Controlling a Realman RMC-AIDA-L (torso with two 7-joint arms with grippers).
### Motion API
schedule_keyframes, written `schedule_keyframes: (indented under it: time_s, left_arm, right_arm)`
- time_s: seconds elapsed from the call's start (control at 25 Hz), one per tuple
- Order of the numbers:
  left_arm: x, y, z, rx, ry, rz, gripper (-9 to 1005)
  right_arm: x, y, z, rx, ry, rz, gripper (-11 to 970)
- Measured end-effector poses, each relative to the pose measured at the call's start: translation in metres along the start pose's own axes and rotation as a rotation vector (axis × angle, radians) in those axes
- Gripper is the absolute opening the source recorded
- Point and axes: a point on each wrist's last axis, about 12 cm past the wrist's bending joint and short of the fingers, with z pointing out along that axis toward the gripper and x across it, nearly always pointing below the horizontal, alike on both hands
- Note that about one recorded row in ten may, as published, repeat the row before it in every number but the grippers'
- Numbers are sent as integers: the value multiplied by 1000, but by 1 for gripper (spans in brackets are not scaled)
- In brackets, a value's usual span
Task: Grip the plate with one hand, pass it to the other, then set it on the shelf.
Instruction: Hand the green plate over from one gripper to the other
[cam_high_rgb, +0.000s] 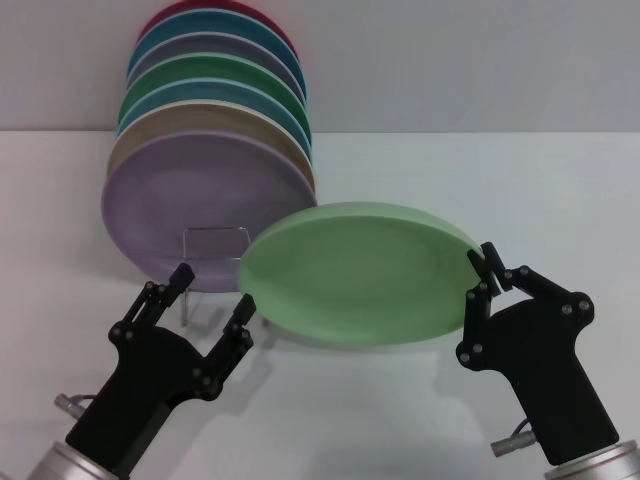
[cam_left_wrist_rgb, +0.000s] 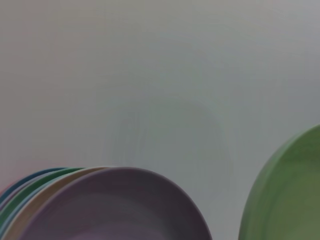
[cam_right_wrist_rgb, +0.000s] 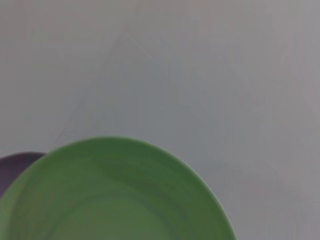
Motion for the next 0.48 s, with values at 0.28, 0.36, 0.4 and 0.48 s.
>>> schedule_keyframes:
  time_s: [0.28, 0.36, 0.4, 0.48]
  left_arm:
    - [0, 0, 5, 4, 6, -5, 662]
    - [0, 0, 6, 6, 7, -5, 661]
    - [1, -1, 7, 7, 9, -5, 661]
    - [1, -1, 7, 10, 13, -5, 661]
  right_arm:
    - [0, 1, 0, -2, -2, -49, 14]
    - [0, 1, 0, -4, -1, -52, 14]
    - [0, 1, 0, -4, -1, -52, 14]
    - [0, 1, 0, -6, 1, -54, 13]
